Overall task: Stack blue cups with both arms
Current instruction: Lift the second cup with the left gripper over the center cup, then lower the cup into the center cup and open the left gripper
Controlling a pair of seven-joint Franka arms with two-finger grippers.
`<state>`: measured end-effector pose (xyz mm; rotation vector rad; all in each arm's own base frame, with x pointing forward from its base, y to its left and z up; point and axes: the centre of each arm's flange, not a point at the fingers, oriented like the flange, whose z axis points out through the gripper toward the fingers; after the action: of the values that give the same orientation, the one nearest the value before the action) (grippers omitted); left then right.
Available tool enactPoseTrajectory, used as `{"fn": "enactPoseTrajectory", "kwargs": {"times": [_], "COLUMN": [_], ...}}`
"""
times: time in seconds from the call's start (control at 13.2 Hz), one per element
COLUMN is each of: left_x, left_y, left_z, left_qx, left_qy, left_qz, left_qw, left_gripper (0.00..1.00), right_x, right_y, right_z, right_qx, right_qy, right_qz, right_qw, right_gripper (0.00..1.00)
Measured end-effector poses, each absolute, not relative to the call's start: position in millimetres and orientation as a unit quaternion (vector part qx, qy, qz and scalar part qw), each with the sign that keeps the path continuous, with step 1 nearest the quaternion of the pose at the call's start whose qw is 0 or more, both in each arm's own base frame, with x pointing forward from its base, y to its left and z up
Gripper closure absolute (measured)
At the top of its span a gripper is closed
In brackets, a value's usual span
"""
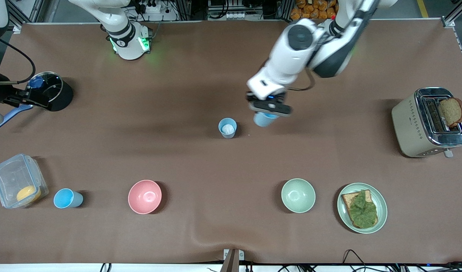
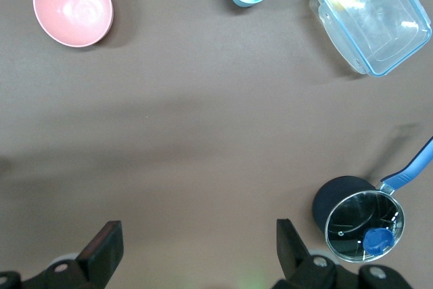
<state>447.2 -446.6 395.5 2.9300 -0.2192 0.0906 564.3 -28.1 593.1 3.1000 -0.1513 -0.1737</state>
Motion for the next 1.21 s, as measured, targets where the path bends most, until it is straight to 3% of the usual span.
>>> {"fn": "enactPoseTrajectory", "kwargs": {"times": [0.23,0.6,1.21], "left_x": [444,466,455], "left_y": [-500,-517,-546], "left_z": [365,336,324], "left_qx": [0.993,0.995,0.996], "left_qy": [-0.074,-0.066,-0.047], "left_qz": [0.019,0.017,0.012], "left_qw": [0.086,0.076,0.078], "left_gripper": [0.97,0.97,0.97], "right_x": [564,564,563], "right_y": [-26,-25,-25], "right_z": [593,593,592], "right_qx": [0.997,0.997,0.997], "right_qy": [-0.047,-0.046,-0.046], "right_qz": [-0.056,-0.057,-0.062], "right_qw": [0.017,0.017,0.017], "right_gripper": [0.00,0.00,0.00]}}
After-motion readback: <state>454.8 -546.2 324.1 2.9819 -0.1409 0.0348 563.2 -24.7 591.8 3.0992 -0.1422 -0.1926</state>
